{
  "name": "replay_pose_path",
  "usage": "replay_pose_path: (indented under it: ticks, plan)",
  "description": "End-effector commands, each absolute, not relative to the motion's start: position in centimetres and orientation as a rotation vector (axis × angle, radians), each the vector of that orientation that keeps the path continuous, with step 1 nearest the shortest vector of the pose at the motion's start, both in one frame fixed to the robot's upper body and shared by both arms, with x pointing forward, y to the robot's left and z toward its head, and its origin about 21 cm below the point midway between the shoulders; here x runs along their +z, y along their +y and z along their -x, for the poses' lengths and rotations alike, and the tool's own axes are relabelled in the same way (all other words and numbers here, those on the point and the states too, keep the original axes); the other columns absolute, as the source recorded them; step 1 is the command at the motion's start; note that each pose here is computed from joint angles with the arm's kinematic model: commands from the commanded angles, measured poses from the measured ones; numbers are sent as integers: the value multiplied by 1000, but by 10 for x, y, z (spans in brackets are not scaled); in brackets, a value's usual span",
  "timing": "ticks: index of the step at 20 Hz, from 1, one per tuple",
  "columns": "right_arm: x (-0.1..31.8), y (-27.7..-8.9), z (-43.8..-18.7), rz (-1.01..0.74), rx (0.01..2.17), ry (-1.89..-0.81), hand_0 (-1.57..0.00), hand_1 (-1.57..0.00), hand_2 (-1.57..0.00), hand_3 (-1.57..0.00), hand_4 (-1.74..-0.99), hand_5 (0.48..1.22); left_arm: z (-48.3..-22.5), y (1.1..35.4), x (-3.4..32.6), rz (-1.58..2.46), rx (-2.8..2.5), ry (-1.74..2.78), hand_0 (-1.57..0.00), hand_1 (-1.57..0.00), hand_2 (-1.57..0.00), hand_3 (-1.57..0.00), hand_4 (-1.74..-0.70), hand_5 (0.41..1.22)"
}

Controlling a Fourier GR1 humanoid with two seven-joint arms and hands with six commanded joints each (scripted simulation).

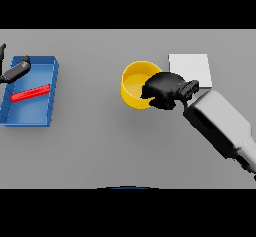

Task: Pick up the red beaker and tilt it to pour out 1 green nut into yellow bowl. Pick up the yellow bowl and place it on the metallic measuring scale.

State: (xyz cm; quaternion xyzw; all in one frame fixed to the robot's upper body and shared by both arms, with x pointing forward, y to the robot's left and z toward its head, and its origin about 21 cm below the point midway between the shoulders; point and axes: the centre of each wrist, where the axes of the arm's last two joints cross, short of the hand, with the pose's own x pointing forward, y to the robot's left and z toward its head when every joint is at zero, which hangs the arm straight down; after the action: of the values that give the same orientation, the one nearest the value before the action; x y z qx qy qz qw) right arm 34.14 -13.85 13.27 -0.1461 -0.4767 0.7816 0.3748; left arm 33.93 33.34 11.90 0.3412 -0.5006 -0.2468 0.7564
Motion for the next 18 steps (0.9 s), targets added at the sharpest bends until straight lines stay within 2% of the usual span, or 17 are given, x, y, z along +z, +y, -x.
replay_pose_path:
  ticks: [1,4,7,9,12,18]
  plan:
    - [136,-140,-342,385,1986,-1217,-1565,-1564,-1550,-1286,-1723,1219,-339,332,121,-733,-532,-1091,1,1,1,1,-803,723]
    - [140,-151,-342,398,1966,-1204,-1568,-1568,-1560,-1248,-1720,1219,-337,334,120,-733,-536,-1096,1,1,1,1,-805,723]
    - [154,-159,-351,453,1971,-1245,-1569,-1569,-1565,-1263,-1719,1220,-337,334,121,-745,-540,-1105,1,1,1,1,-802,730]
    - [160,-173,-357,507,1948,-1238,-1570,-1570,-1567,-1325,-1720,1221,-337,339,124,-746,-523,-1100,1,1,1,1,-811,741]
    - [169,-190,-371,575,1893,-1248,-1570,-1570,-1569,-1256,-1719,1221,-332,334,123,-752,-538,-1085,1,1,1,1,-801,734]
    - [155,-230,-397,649,1739,-1177,-1571,-1571,-1571,-1193,-1720,1221,-331,330,129,-755,-515,-1056,1,1,1,1,-828,765]
